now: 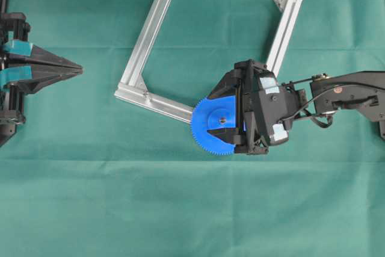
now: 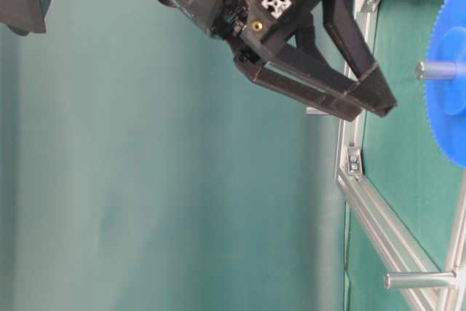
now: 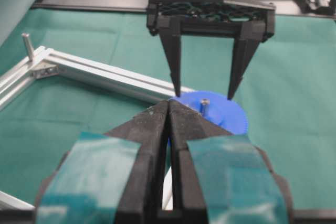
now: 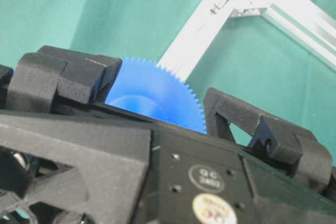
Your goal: Find the location of the shaft and insert the gear.
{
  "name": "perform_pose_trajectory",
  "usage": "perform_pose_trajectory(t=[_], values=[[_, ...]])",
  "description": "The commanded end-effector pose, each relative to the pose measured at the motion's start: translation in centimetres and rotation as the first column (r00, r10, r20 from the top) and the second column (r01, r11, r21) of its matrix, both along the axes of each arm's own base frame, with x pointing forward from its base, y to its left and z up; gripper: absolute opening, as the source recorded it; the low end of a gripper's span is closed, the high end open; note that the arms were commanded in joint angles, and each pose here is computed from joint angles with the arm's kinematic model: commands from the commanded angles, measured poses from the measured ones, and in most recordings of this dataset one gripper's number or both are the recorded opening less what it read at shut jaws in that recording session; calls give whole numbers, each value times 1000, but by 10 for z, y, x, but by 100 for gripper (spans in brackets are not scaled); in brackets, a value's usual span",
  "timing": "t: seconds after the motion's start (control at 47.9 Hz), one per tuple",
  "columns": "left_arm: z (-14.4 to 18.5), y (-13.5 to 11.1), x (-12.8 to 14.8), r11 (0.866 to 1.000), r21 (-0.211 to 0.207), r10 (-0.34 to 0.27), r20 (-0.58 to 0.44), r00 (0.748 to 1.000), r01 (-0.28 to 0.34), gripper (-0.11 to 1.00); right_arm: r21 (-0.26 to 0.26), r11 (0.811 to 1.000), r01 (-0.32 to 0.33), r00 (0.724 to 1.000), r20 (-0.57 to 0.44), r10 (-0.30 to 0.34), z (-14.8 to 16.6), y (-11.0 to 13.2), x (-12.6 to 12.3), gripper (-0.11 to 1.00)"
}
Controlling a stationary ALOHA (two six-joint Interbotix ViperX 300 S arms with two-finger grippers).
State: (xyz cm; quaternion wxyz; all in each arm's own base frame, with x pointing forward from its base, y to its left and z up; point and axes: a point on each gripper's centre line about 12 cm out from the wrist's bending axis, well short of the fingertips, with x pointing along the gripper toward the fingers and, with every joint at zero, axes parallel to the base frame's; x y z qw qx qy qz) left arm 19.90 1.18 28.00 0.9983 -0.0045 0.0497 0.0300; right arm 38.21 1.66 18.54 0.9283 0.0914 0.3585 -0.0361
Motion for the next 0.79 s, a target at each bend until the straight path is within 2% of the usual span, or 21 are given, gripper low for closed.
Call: perform_pose_trajectory(t=[0.0, 0.375, 0.772], values=[[11, 1, 2, 1000, 2, 3, 28, 1000, -3, 1, 2, 1000, -5, 999, 46, 5, 16, 1, 1, 81], [11, 1, 2, 1000, -1, 3, 29, 1000, -3, 1, 10, 1000, 2, 999, 44, -2, 17, 0, -16, 81], [14, 1, 0, 1000, -1, 3, 43, 999, -3, 1, 16, 1000, 5, 999, 50, -6, 19, -2, -49, 81]])
